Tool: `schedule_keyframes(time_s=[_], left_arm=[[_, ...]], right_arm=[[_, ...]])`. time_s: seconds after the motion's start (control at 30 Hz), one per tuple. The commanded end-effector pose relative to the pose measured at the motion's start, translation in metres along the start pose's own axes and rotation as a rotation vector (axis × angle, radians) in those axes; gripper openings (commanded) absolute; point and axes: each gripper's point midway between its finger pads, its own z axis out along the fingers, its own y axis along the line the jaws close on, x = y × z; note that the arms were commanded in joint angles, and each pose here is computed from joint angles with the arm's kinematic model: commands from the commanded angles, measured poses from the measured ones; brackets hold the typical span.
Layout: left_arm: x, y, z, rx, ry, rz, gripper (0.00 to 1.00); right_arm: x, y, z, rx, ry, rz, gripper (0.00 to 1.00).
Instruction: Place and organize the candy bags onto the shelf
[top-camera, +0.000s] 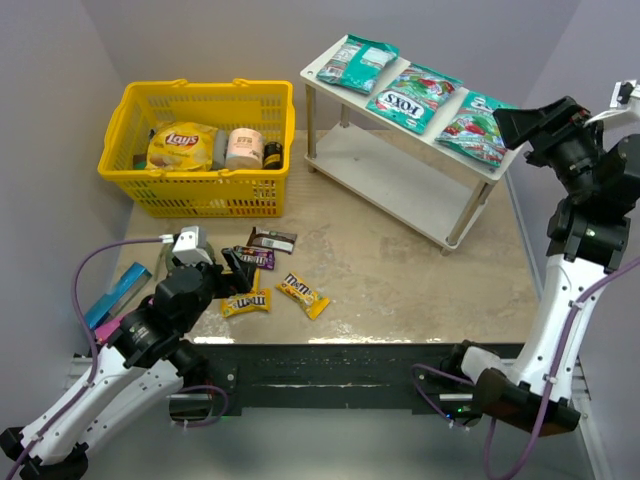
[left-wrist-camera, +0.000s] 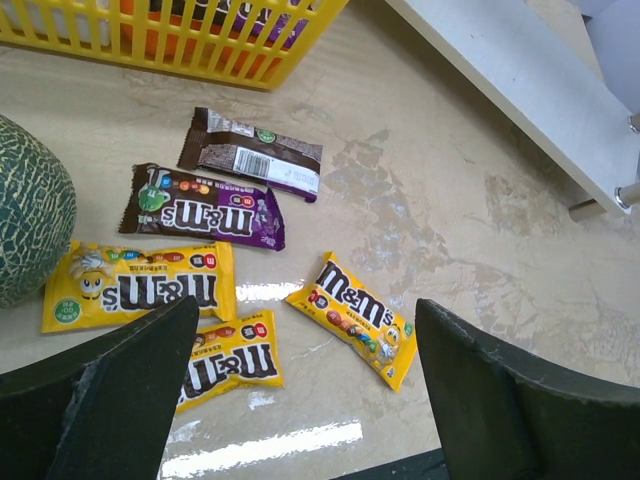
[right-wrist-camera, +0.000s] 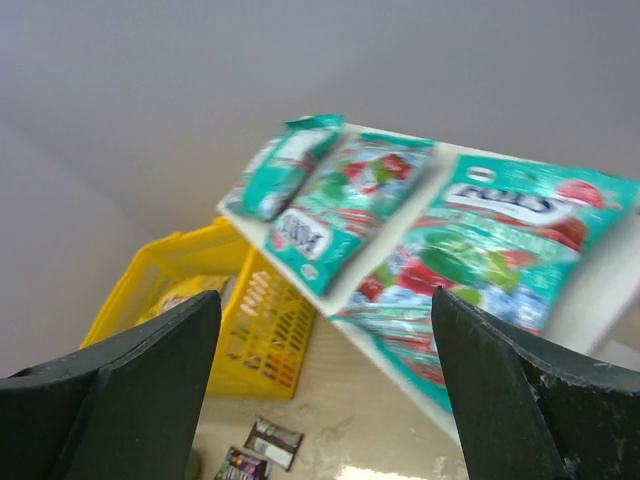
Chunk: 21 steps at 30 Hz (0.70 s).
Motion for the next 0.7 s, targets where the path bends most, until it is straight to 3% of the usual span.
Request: schedule_keyframes(time_s=[0.0, 0.23, 0.47, 0.67], left_arm=[[-0.008, -0.007, 0.000, 0.029, -0.025, 0.002, 0.99], [-0.007, -0.006, 0.001, 0.020, -0.024, 0.004, 1.00], [-0.007, -0.003, 0.002, 0.005, -0.024, 0.003, 1.00], [-0.006, -0.003, 0.003, 0.001, -0.018, 0.005, 0.99]], right_arm=[[-0.007, 0.107, -0.038, -0.436, -0.007, -0.141, 0.91], [0.058, 0.168, -0.026, -0.625, 0.137, -0.129, 0.93], [0.200, 0.218, -0.010, -0.700, 0.430, -0.161, 0.93], [0.321, 0.204, -0.013, -0.631, 0.695, -0.196, 0.90]])
